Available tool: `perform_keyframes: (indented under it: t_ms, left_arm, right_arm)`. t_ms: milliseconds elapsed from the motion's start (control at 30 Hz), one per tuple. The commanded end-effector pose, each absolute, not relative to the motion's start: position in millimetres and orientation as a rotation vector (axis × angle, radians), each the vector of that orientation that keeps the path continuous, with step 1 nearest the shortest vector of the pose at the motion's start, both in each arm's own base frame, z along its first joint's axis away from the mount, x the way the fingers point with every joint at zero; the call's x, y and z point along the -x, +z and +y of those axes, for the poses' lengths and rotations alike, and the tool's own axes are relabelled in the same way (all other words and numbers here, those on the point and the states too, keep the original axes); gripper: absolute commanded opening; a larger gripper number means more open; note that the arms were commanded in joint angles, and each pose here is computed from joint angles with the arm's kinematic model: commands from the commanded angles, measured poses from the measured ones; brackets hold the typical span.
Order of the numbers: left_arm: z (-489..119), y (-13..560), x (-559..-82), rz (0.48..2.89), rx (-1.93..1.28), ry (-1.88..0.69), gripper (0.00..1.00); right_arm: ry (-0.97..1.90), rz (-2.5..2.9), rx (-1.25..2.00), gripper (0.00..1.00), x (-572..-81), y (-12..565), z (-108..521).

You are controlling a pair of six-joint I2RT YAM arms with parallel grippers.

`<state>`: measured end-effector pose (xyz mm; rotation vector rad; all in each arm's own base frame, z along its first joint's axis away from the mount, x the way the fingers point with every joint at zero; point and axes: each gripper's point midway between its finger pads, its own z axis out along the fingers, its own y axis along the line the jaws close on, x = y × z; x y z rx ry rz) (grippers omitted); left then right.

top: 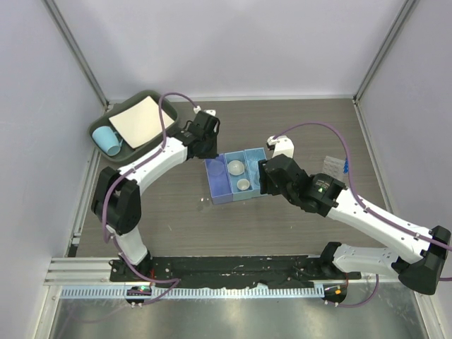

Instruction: Organize the chemistry lab equipment

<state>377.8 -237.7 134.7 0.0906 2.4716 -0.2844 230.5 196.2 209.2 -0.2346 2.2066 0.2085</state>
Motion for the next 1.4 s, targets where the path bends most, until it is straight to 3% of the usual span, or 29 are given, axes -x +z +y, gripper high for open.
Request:
perform_keyframes:
  t_ms: [0, 200, 333, 567, 733, 933, 1133, 1333, 1367]
  left_arm:
    - [-241.9, 122.4, -392.4, 2.467, -0.062, -0.275, 0.0]
    - [-247.0, 112.8, -400.6, 2.474, -0.067, -0.255, 0.0]
    - [-252.3, 111.1, -402.5, 2.468, -0.079, -0.27, 0.15]
    - [-259.8, 125.4, -401.0, 2.452, -0.104, -0.321, 0.54]
    - [-265.8, 151.3, -388.4, 2.445, -0.176, -0.372, 0.68]
    - [-256.4, 208.8, -367.6, 2.383, -0.223, -0.373, 0.73]
    - [-231.8, 250.5, -336.8, 2.341, -0.183, -0.367, 0.76]
    - [-195.8, 244.4, -307.5, 2.361, -0.107, -0.278, 0.86]
    - [-192.1, 241.7, -303.6, 2.362, -0.095, -0.274, 0.87]
  right_arm:
    - [0.242, 2.169, 0.236, 0.57, -234.0, 217.0, 201.8]
    - [0.249, 2.179, 0.233, 0.58, -232.1, 212.5, 202.0]
    - [0.348, 2.209, 0.241, 0.62, -225.9, 204.4, 217.6]
    - [0.428, 2.238, 0.242, 0.63, -220.7, 196.4, 231.3]
    - [0.479, 2.243, 0.239, 0.63, -217.6, 197.0, 237.5]
    - [0.564, 2.269, 0.25, 0.61, -211.3, 188.4, 251.0]
    - [0.69, 2.308, 0.269, 0.5, -202.8, 171.6, 273.0]
    - [0.813, 2.356, 0.278, 0.23, -195.1, 151.4, 296.6]
    - [0.825, 2.359, 0.266, 0.15, -195.7, 147.5, 299.4]
